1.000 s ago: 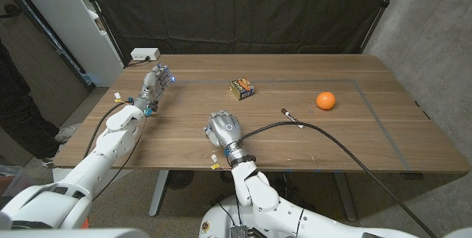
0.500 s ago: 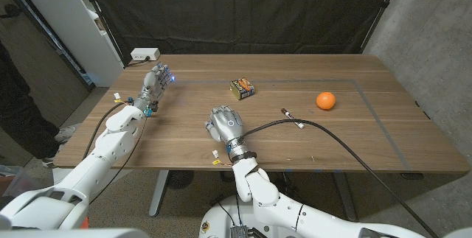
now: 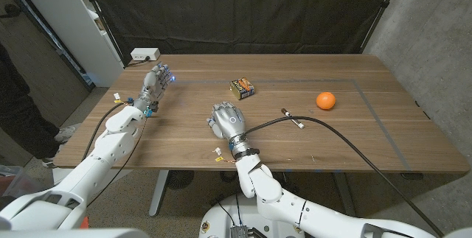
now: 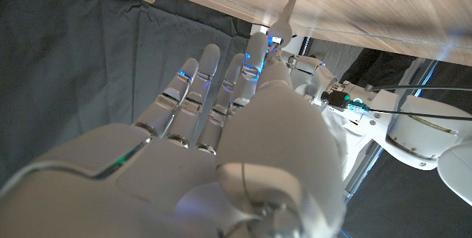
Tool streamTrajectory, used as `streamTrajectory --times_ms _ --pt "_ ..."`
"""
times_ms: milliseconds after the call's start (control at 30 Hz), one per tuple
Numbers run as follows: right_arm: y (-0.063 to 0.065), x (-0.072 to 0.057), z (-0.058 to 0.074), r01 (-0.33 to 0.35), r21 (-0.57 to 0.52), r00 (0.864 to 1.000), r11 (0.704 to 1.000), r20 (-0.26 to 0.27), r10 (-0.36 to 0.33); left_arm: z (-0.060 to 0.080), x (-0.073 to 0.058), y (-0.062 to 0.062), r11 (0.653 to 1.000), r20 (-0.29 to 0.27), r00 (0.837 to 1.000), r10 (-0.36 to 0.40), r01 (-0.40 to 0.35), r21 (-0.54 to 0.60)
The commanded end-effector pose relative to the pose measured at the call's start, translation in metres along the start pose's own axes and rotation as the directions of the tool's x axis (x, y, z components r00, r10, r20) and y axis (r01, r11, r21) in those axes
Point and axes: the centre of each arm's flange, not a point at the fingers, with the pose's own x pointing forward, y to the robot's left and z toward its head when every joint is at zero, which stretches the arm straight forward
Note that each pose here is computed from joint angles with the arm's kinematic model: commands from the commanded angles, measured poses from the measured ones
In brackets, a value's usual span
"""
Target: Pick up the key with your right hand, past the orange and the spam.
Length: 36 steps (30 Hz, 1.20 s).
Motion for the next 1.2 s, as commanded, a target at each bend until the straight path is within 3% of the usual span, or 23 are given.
streamTrajectory --times_ms 33,1200 --pt "-0.007 0.005 -0.009 0.012 -0.031 0.999 0.999 0.043 -0.011 0.001 -0.005 -0.001 1.000 0.004 1.000 0.002 -0.002 -0.001" --pt "-0.031 0.026 -0.031 0.043 -0.112 0.992 0.993 0.126 -0.029 0.004 -0.010 -0.001 1.000 0.014 1.000 0.000 0.000 0.000"
